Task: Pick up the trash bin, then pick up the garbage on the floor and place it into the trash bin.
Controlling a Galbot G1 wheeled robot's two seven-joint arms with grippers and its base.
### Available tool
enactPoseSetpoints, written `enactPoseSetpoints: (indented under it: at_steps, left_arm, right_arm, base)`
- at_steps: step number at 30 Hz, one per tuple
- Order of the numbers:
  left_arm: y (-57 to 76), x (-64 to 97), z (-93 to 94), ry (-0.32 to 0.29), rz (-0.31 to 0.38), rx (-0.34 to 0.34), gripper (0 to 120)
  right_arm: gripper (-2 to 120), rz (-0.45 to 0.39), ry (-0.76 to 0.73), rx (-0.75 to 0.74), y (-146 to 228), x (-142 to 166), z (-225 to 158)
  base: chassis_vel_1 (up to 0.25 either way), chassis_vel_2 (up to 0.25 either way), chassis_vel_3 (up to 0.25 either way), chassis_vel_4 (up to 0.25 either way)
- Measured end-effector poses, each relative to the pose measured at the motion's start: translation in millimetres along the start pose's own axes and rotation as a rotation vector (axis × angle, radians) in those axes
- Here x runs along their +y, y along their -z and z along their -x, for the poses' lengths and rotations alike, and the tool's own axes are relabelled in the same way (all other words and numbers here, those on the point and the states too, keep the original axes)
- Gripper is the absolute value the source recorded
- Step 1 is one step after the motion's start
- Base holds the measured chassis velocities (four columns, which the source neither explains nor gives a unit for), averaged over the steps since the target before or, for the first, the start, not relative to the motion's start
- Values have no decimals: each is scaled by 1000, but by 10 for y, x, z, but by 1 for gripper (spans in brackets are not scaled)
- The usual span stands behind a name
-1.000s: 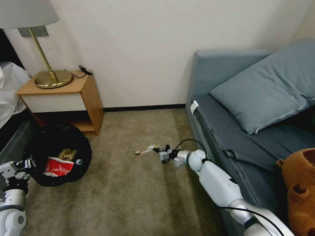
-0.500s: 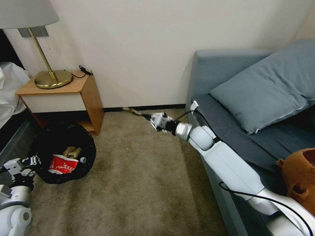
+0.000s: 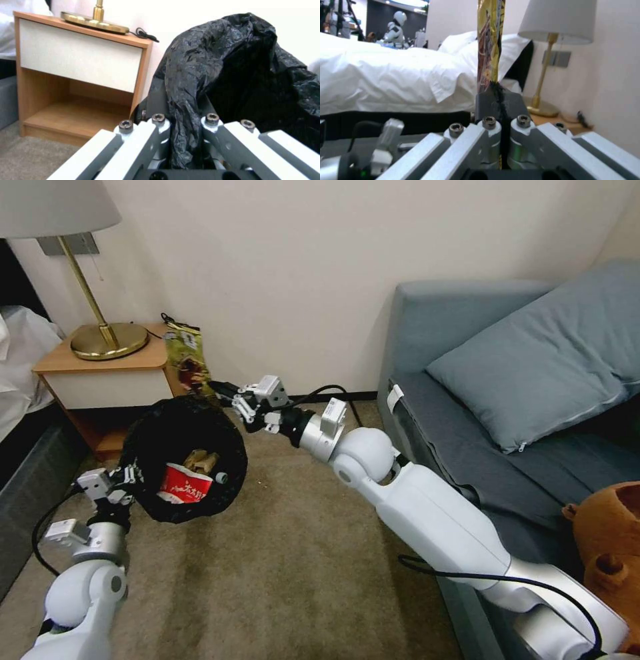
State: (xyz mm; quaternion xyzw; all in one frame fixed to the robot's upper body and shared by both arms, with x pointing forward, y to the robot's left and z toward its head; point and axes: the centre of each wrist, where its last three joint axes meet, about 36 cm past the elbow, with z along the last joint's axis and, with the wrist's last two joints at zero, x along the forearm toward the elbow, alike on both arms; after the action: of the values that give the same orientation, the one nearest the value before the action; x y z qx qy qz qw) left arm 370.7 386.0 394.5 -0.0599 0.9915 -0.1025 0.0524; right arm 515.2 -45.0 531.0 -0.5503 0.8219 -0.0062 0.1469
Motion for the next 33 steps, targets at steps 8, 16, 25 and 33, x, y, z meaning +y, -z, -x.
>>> enactPoseSetpoints:
  at_steps: [8, 16, 25, 33]
  left_arm:
    - [-51, -110, -51, -9, -8, 7, 5]
    - [-88, -105, -124, -1, -13, 10, 5]
    - [-73, -39, -139, 8, -6, 5, 5]
    - [-130, 55, -135, 59, -22, 17, 5]
  right_arm:
    - [0, 25, -4, 104, -858, 253, 80]
    - [1, -7, -11, 162, -1155, 387, 122]
    - [36, -6, -10, 156, -1123, 493, 144]
    - [64, 12, -98, 118, -946, 465, 129]
  base:
    - [0, 0, 0, 0]
    - [0, 0, 0, 0]
    - [0, 0, 0, 0]
    - [0, 0, 0, 0]
